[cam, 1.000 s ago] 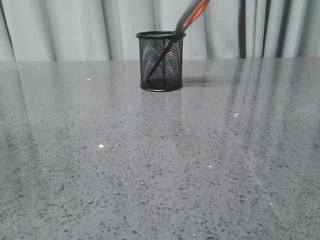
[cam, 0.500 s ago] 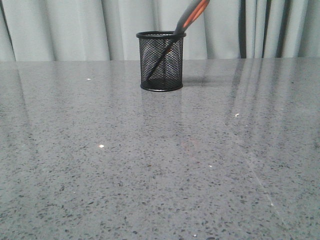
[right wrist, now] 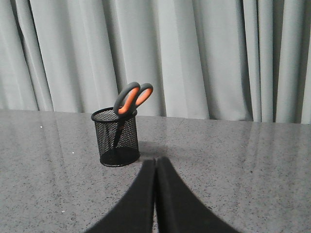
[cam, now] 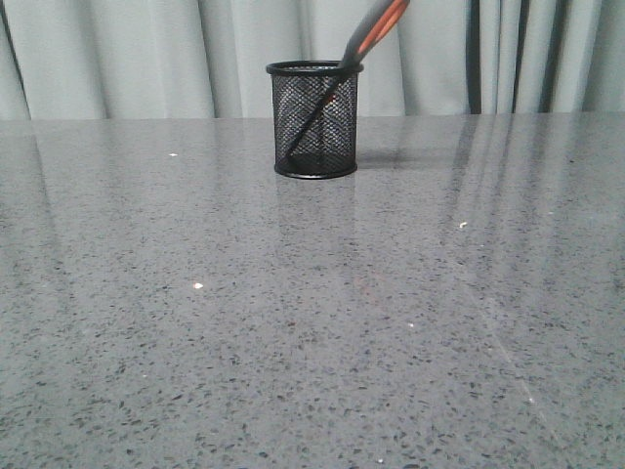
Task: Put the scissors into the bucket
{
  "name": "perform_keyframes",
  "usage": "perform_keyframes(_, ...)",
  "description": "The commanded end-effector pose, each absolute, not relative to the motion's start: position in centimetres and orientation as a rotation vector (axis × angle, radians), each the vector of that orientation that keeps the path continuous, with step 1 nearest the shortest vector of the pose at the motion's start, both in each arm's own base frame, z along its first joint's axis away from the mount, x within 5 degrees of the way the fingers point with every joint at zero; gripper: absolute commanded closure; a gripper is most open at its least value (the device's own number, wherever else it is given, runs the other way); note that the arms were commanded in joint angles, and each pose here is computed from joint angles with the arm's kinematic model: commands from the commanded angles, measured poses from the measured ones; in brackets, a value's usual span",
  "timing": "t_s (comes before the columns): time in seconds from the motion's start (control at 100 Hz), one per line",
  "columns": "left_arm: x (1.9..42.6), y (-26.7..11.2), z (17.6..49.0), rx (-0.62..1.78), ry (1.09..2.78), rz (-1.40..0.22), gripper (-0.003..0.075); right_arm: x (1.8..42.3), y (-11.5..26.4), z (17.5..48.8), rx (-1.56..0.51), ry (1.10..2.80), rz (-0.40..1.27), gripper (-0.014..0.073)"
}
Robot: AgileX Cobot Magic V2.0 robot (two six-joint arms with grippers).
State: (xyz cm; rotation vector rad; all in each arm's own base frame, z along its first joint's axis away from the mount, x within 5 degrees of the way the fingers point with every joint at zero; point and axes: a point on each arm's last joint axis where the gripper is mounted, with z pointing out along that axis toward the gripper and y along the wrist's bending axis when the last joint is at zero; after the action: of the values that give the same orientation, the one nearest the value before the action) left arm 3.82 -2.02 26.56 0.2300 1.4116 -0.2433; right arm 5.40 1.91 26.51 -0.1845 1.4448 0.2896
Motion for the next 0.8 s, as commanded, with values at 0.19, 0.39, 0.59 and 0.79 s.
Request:
perform_keyframes(0.19, 3.5, -1.6, 27.8, 0.166, 1.342, -0.240, 0.0740, 5.4, 1.5, 27.7, -0.135, 1.393, 0.266, 0.0640)
perform_keyframes(0.39, 4.0, -1.1, 26.1, 0.169, 1.395, -0.122, 0.0740, 5.4, 1.5, 27.7, -0.135, 1.393, 0.266, 0.0640)
perform_keyframes(0.59, 5.2, -0.6, 21.9, 0.059, 1.490, -0.118, 0.0740, 5.4, 1.5, 27.7, -0.135, 1.394, 0.267, 0.0640)
perform_keyframes(0.79, 5.6, -0.6, 19.7, 0.053, 1.534, -0.123, 0.0740, 5.4, 1.5, 27.7, -0.136, 1.394, 0.267, 0.0640)
